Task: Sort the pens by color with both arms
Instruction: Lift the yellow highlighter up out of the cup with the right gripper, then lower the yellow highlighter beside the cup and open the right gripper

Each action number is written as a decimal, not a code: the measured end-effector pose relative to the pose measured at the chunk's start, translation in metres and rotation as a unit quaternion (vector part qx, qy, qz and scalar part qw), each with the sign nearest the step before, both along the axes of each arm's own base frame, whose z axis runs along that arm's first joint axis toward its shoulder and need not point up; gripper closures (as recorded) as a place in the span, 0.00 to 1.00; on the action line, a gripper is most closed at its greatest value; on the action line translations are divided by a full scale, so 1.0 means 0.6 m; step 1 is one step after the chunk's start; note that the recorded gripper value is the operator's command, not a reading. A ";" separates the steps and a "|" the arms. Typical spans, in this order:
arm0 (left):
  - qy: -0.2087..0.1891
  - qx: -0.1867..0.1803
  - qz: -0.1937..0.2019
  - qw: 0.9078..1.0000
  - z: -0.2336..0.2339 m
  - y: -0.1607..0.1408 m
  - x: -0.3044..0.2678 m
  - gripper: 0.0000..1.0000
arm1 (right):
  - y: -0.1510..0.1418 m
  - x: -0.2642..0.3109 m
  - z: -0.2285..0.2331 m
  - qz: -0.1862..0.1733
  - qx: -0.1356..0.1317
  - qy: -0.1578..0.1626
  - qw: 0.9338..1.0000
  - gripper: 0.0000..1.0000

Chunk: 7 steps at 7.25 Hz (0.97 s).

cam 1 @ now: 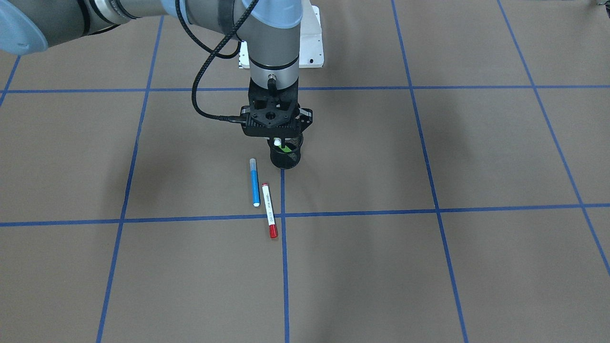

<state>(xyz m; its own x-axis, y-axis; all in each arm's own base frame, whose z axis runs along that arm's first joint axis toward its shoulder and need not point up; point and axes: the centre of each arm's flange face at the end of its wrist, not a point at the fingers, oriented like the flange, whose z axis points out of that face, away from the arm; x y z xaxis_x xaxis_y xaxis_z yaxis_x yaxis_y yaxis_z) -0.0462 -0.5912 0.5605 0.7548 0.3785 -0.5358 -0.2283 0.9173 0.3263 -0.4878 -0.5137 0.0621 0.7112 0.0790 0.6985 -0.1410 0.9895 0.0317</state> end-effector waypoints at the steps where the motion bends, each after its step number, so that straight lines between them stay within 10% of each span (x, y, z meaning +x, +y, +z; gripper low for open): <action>1: 0.000 -0.001 0.000 1.000 0.002 0.001 0.000 0.01 | -0.026 0.011 0.005 -0.010 -0.005 0.003 1.000 1.00; 7: 0.000 -0.003 0.000 1.000 0.006 0.004 0.000 0.01 | -0.107 -0.110 0.079 -0.093 -0.058 0.053 0.993 1.00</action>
